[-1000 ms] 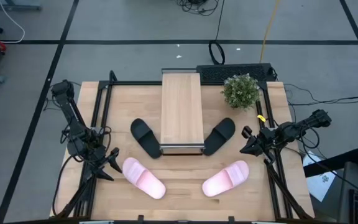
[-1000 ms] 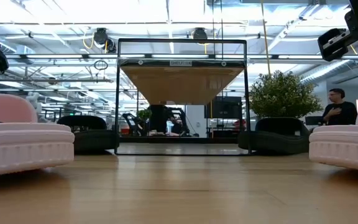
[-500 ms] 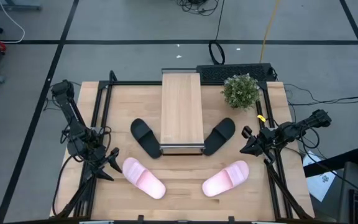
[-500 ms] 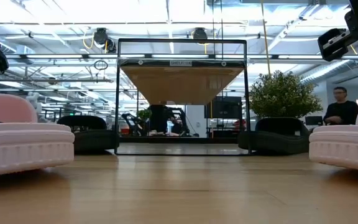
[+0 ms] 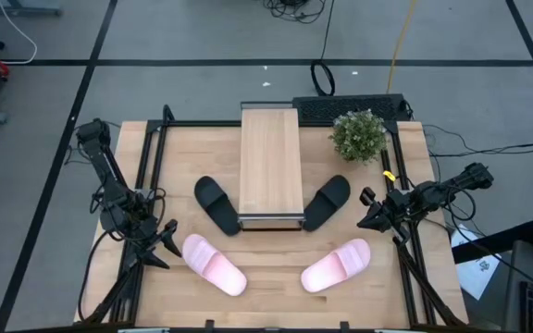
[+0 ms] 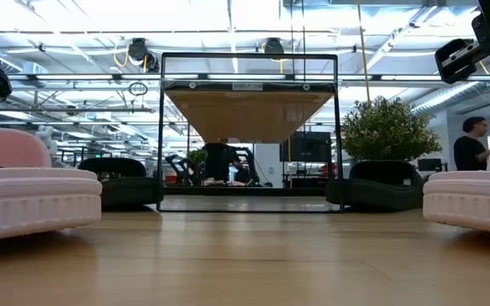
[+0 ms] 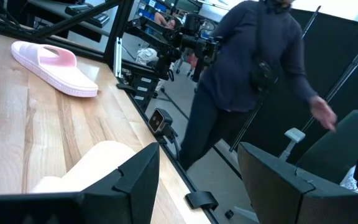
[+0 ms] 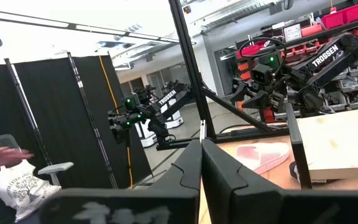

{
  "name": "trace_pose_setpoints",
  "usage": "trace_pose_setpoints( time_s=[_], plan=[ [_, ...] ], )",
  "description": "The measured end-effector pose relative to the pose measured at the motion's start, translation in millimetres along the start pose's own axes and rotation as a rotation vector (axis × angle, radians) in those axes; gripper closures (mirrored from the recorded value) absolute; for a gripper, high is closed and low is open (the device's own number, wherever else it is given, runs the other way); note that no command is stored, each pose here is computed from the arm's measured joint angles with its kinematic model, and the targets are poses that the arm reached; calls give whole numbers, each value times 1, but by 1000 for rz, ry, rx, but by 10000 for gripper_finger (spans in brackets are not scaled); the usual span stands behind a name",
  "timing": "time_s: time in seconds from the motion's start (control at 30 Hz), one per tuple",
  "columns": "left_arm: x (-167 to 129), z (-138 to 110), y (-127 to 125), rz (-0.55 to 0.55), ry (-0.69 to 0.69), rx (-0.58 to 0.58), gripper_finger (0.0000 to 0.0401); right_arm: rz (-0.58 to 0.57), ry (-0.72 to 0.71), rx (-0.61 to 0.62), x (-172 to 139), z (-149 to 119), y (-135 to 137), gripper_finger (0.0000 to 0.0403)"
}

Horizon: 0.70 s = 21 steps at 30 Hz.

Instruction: Pick and place slides into the shelf

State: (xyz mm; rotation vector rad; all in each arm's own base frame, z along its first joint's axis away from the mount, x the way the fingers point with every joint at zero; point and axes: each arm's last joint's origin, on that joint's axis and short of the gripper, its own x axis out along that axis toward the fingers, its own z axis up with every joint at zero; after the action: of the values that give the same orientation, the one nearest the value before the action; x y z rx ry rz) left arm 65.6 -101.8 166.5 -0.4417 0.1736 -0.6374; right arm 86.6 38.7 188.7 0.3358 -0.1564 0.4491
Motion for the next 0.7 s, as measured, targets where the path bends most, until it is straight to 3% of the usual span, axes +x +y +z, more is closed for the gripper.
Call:
trace_pose_setpoints(
  time_s=[0.2,0.4,0.63,0.7],
  plan=[
    [0,0,0,0,-1,0,187,0,0,3,0,0,0,401],
    [0,0,0,0,0,0,187,7,-51,126,0,5,1,401],
    [0,0,0,1,1,8,187,28,-375,232,-6,33,6,401],
    [0,-2,2,18,20,115,187,28,-488,237,-10,42,8,401]
  ],
)
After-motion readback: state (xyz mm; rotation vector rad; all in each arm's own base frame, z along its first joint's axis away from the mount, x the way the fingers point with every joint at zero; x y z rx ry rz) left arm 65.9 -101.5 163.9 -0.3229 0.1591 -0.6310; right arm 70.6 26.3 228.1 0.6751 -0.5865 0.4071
